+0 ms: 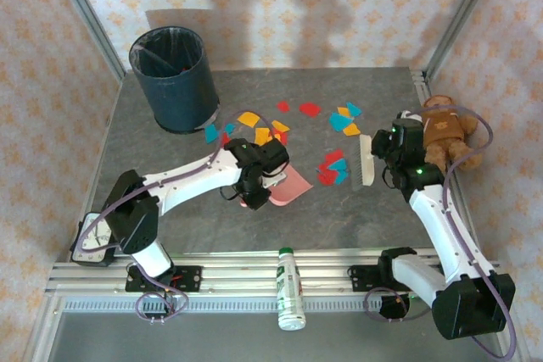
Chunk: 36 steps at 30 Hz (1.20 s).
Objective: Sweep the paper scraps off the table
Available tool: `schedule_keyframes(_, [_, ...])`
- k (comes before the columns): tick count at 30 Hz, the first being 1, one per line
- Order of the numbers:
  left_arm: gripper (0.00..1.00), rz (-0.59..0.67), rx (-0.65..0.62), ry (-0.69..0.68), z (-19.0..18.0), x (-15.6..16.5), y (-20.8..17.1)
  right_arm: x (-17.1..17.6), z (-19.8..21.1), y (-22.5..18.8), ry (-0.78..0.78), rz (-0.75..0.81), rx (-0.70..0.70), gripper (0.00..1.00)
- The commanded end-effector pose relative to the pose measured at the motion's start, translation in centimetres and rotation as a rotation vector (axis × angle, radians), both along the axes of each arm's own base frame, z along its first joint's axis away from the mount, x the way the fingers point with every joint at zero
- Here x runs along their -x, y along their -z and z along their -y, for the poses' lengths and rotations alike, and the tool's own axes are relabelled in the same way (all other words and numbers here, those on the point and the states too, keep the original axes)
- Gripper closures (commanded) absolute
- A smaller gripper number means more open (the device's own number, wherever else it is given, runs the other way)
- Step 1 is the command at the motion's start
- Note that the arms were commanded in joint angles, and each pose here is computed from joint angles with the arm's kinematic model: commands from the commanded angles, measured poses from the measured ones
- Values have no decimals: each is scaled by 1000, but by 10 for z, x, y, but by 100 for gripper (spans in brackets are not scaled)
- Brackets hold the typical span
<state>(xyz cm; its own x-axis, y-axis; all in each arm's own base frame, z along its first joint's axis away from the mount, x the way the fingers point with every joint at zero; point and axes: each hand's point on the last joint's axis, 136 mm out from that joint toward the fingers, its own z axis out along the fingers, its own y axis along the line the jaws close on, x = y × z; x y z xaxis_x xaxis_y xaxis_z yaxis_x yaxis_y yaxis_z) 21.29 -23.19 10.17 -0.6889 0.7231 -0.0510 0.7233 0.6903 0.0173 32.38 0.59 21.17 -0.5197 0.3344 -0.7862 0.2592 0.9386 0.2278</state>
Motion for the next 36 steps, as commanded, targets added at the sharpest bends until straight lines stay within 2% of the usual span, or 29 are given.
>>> schedule_keyframes(1, [100, -21, -20, 57, 6, 3, -1, -2, 16, -24, 33, 56, 134, 100])
schedule_keyframes(15, [100, -83, -54, 147, 36, -4, 17, -27, 7, -19, -47, 68, 237, 100])
schedule_keyframes(23, [100, -117, -87, 160, 39, -5, 29, -43, -11, -8, -102, 40, 262, 100])
schedule_keyframes(36, [100, -124, -117, 160, 46, -15, 38, -47, -36, 18, -172, -17, 208, 100])
